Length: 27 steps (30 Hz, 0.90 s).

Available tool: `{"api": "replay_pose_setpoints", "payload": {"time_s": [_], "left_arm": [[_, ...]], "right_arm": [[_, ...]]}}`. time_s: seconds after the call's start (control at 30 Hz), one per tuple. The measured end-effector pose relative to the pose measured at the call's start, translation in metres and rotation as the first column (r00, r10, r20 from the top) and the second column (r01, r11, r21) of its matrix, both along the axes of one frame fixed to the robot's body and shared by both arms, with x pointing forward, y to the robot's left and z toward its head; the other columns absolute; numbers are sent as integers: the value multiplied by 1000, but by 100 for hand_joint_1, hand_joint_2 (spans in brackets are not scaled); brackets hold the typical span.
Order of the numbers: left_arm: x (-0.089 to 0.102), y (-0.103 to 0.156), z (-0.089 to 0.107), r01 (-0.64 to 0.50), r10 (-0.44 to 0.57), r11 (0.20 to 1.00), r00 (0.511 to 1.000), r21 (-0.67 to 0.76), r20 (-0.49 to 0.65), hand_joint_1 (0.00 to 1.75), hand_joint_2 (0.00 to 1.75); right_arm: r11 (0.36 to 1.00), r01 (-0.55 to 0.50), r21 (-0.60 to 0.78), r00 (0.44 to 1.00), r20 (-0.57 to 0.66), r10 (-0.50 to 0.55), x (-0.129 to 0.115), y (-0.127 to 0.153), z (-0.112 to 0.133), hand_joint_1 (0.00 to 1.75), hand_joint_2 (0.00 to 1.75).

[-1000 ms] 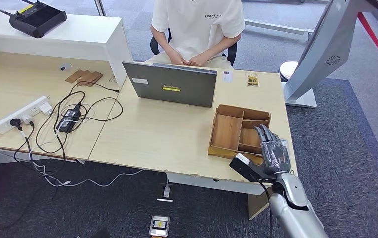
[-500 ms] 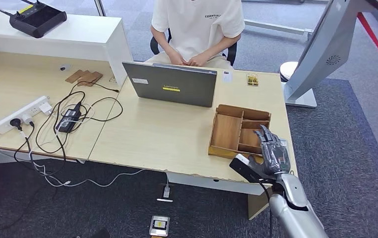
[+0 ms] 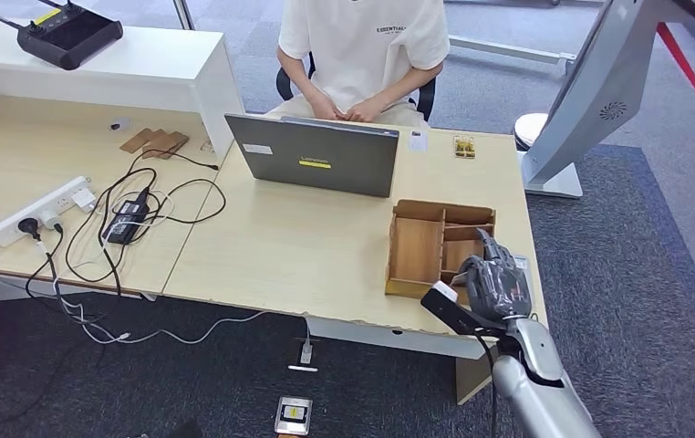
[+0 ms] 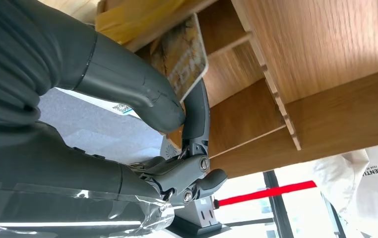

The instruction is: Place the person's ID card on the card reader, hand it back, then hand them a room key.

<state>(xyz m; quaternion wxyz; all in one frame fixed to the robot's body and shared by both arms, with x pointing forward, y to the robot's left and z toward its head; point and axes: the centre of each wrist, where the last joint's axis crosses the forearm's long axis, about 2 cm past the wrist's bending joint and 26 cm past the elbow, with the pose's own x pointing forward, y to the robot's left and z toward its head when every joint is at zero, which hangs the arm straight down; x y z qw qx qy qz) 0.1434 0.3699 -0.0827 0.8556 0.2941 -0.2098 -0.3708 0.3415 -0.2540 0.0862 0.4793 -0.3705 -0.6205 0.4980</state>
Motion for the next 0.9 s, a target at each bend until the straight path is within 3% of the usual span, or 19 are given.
{"api": "replay_pose_setpoints", "payload": {"time_s": [0.33,0.43,0.47,0.57,0.6,0.7,0.9], "left_arm": [[5,0,1,15,-15,1000,1000,6,0,0,0],[7,0,2,15,-15,1000,1000,8,3,0,0],[8,0,2,15,-15,1000,1000,8,4,0,0],[9,0,3,19,-19,1000,1000,9,5,0,0],[9,0,3,19,-20,1000,1000,10,4,0,0],[9,0,3,21,-21,1000,1000,9,4,0,0],[9,-1,3,20,-20,1000,1000,7,4,0,0]], "right_arm": [[1000,3,-1,1000,19,-3,3,3,1,175,175],[1000,4,0,1000,19,-4,3,3,1,165,175],[1000,4,0,1000,20,-4,3,3,1,140,175],[1000,6,3,1000,24,-6,3,3,1,39,175],[1000,7,3,1000,25,-7,3,3,1,20,175],[1000,12,2,1000,23,-12,2,3,0,0,175],[1000,17,-2,1000,24,-17,2,2,-1,0,175]]}}
